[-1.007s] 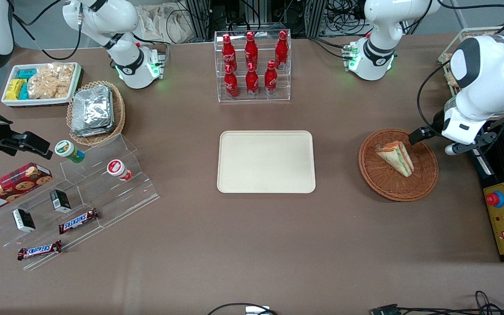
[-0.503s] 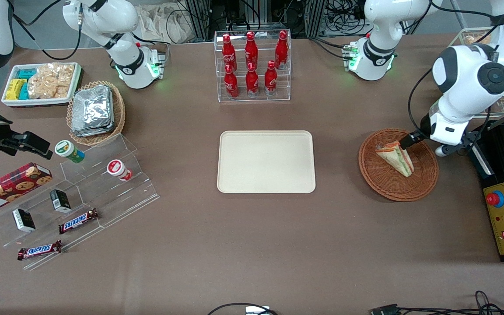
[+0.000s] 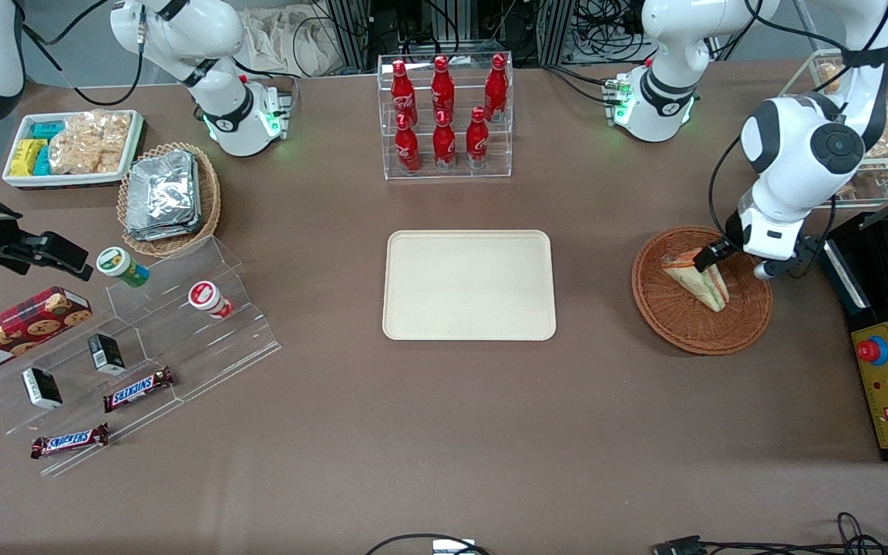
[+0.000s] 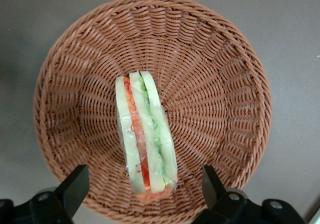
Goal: Place sandwich from basket to tray
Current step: 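Lower the open left gripper around the wrapped sandwich in the basket, then close the left gripper on the sandwich and lift it up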
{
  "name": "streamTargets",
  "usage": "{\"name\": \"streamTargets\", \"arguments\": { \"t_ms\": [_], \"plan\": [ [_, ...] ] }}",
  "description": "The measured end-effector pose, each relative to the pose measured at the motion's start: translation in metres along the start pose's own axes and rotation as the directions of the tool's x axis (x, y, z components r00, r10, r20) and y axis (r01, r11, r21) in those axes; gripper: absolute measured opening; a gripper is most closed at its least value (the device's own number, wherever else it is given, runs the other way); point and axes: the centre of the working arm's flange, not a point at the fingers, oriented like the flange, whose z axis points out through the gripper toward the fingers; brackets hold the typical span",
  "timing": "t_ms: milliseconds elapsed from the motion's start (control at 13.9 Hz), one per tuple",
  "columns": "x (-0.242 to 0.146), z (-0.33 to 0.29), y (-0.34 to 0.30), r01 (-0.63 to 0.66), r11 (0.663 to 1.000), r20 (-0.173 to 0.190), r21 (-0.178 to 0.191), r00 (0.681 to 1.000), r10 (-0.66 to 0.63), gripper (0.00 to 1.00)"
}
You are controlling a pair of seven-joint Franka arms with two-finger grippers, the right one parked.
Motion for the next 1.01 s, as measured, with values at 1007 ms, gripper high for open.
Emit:
{"name": "streamTargets", "arguments": {
  "t_ms": [1007],
  "plan": [
    [-0.017, 0.070, 0.004, 0.053, 0.998, -0.027, -0.034, 0.998, -0.054, 0.96]
  ]
}}
